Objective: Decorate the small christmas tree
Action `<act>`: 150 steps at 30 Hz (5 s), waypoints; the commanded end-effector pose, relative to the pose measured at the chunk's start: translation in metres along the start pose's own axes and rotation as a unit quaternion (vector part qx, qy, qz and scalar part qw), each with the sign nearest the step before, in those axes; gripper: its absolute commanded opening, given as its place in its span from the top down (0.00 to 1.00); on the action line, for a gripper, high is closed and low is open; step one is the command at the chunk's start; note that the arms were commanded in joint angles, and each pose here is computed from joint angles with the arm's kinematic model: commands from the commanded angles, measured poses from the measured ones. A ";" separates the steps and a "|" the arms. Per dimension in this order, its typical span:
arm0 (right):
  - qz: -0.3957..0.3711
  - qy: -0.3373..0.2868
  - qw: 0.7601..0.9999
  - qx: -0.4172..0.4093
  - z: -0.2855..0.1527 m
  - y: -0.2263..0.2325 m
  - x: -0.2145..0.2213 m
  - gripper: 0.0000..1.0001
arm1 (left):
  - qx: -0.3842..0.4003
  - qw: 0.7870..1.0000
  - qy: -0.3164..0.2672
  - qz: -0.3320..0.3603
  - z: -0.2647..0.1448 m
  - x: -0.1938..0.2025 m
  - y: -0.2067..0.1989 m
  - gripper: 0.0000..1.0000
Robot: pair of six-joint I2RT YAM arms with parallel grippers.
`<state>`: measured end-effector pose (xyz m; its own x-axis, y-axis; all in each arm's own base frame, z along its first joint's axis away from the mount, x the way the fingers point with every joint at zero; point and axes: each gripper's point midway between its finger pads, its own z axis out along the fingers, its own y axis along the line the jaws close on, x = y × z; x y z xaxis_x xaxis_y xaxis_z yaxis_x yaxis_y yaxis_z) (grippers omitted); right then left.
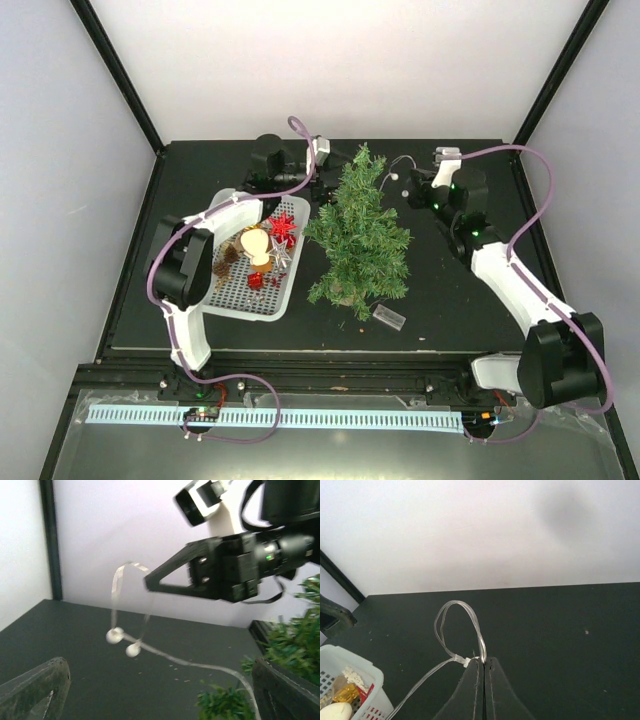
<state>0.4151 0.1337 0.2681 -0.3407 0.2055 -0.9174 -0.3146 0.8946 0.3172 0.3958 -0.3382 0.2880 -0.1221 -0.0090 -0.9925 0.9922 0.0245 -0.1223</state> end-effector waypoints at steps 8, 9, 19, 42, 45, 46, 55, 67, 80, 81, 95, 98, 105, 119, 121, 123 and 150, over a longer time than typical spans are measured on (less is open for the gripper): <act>-0.021 -0.069 0.993 0.098 -0.059 -0.013 -0.061 0.99 | -0.191 0.979 0.023 0.067 -0.054 -0.039 0.054 0.01; -0.023 -0.074 0.991 0.105 -0.065 -0.014 -0.064 0.99 | -0.203 0.976 0.030 0.069 -0.059 -0.041 0.056 0.01; 0.002 -0.108 0.986 0.130 -0.136 -0.003 -0.096 0.99 | -0.298 0.950 0.092 0.005 -0.112 -0.058 0.067 0.01; -0.004 0.048 0.985 0.163 -0.217 -0.001 -0.011 0.99 | -0.319 0.935 0.151 0.026 -0.166 -0.115 -0.101 0.01; -0.012 0.064 0.990 0.126 -0.223 0.015 -0.001 0.99 | -0.316 0.934 0.163 0.022 -0.171 -0.110 -0.119 0.01; -0.016 0.069 0.991 0.117 -0.226 0.019 0.002 0.99 | -0.315 0.934 0.166 0.026 -0.172 -0.108 -0.124 0.01; -0.054 0.102 0.993 0.027 -0.234 0.065 0.005 0.99 | -0.297 0.933 0.200 0.032 -0.179 -0.087 -0.161 0.01; -0.087 0.184 0.971 -0.122 -0.251 0.133 -0.002 0.99 | -0.185 0.960 0.207 0.039 -0.155 -0.087 -0.217 0.01; -0.054 0.253 0.922 -0.287 -0.260 0.199 0.010 0.99 | 0.040 0.984 0.171 0.038 -0.120 -0.094 -0.296 0.01; -0.049 0.254 0.921 -0.293 -0.258 0.202 0.010 0.99 | 0.042 0.984 0.169 0.036 -0.118 -0.094 -0.295 0.01; 0.048 0.199 0.909 -0.363 -0.228 0.249 -0.018 0.99 | 0.067 0.982 0.172 0.037 -0.095 -0.068 -0.283 0.02; 0.058 0.193 0.906 -0.373 -0.224 0.257 -0.021 0.99 | 0.065 0.984 0.167 0.024 -0.089 -0.063 -0.276 0.07; 0.061 0.193 0.900 -0.386 -0.213 0.271 -0.019 0.99 | 0.079 0.983 0.163 -0.018 -0.073 -0.061 -0.265 0.13; 0.072 0.192 0.896 -0.394 -0.198 0.283 -0.013 0.99 | 0.116 0.980 0.155 -0.038 -0.058 -0.066 -0.265 0.26; 0.073 0.190 0.896 -0.394 -0.197 0.283 -0.012 0.99 | 0.121 0.980 0.155 -0.037 -0.057 -0.066 -0.267 0.33; 0.074 0.192 0.896 -0.394 -0.196 0.284 -0.011 0.99 | 0.124 0.979 0.155 -0.039 -0.056 -0.066 -0.267 0.41; 0.053 0.162 0.911 -0.376 -0.204 0.270 -0.018 0.65 | -0.091 0.961 0.218 0.145 -0.073 -0.086 -0.207 0.98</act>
<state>0.1588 0.3008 0.4108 -0.6482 0.0171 -0.7612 -0.7197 0.3125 0.6199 0.1764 -0.2804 0.3716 -0.0019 0.4247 -0.9053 0.9998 0.0168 0.0058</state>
